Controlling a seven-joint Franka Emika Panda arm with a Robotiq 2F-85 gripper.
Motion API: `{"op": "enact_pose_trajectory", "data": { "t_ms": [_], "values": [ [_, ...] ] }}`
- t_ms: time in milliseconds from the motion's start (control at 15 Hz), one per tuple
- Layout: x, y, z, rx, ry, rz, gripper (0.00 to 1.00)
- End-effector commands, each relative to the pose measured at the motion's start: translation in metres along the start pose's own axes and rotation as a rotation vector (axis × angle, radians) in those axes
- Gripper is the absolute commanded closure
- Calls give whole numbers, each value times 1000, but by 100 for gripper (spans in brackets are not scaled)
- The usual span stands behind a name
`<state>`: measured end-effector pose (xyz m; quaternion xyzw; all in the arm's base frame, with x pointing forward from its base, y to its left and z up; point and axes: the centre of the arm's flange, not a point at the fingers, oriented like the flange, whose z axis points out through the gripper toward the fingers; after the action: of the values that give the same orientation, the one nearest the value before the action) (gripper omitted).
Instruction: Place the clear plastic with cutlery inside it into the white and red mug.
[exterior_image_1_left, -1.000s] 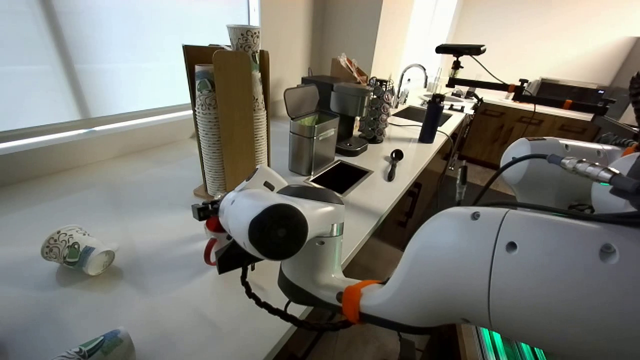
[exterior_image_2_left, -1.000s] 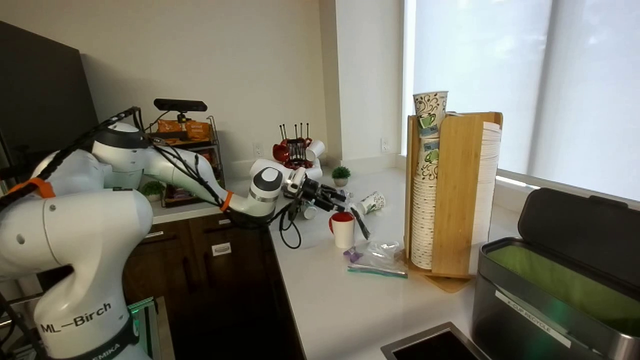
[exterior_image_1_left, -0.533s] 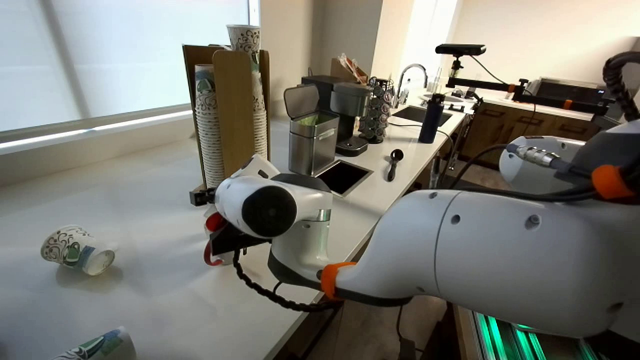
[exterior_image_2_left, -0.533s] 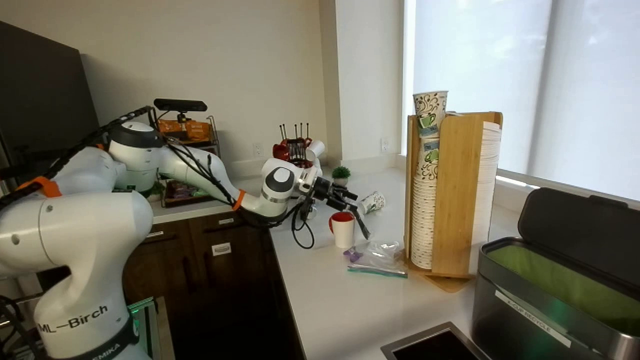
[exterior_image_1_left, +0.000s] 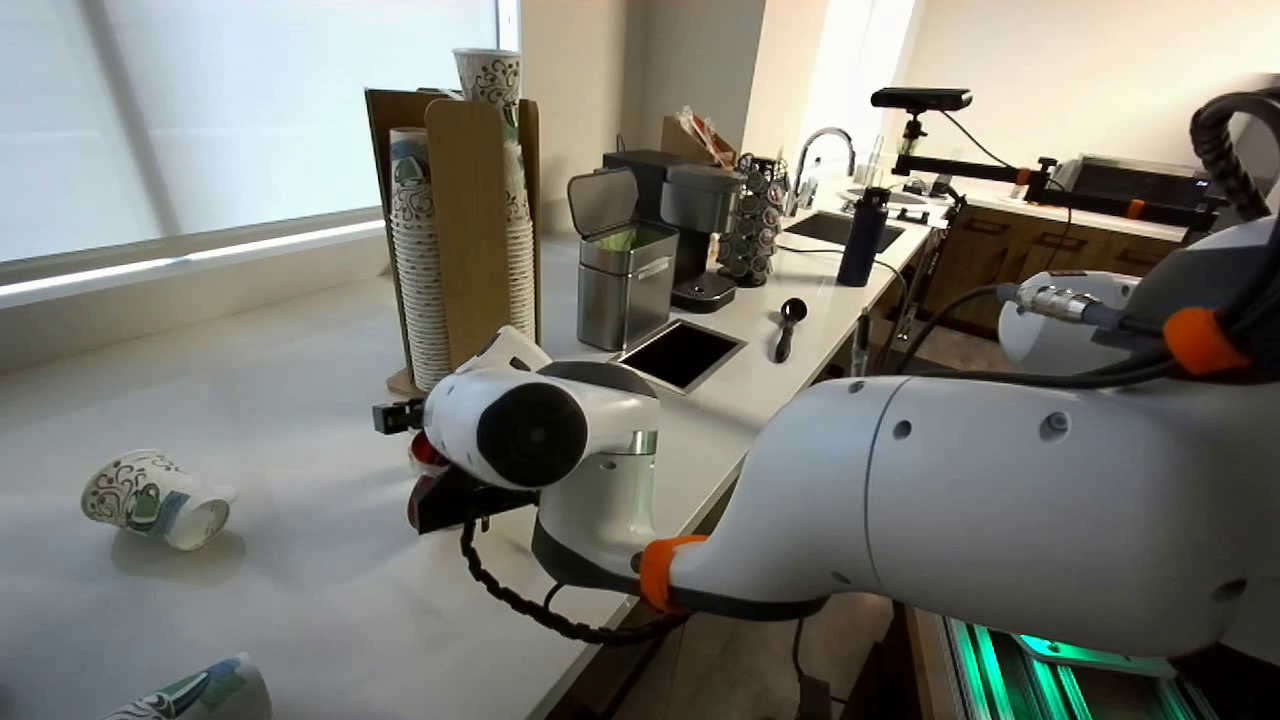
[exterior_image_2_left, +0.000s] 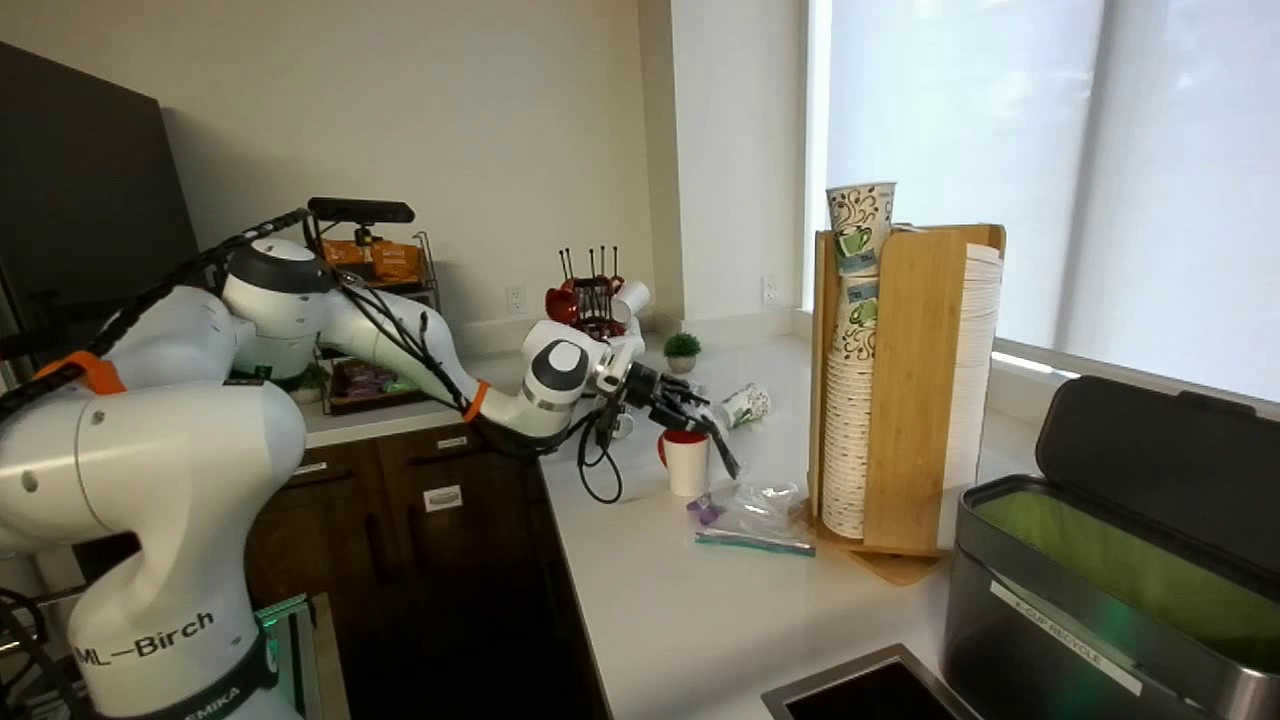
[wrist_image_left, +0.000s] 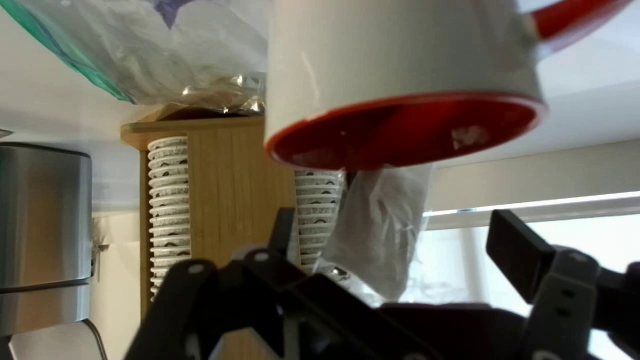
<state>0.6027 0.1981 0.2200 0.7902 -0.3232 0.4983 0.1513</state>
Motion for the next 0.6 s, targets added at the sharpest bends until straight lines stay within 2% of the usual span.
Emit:
{"op": "enact_pose_trajectory", "data": {
  "t_ms": [0,533],
  "values": [
    [-4,1,-7,5,-34,21,34],
    [4,2,-11,5,-16,28,96]
  ]
}}
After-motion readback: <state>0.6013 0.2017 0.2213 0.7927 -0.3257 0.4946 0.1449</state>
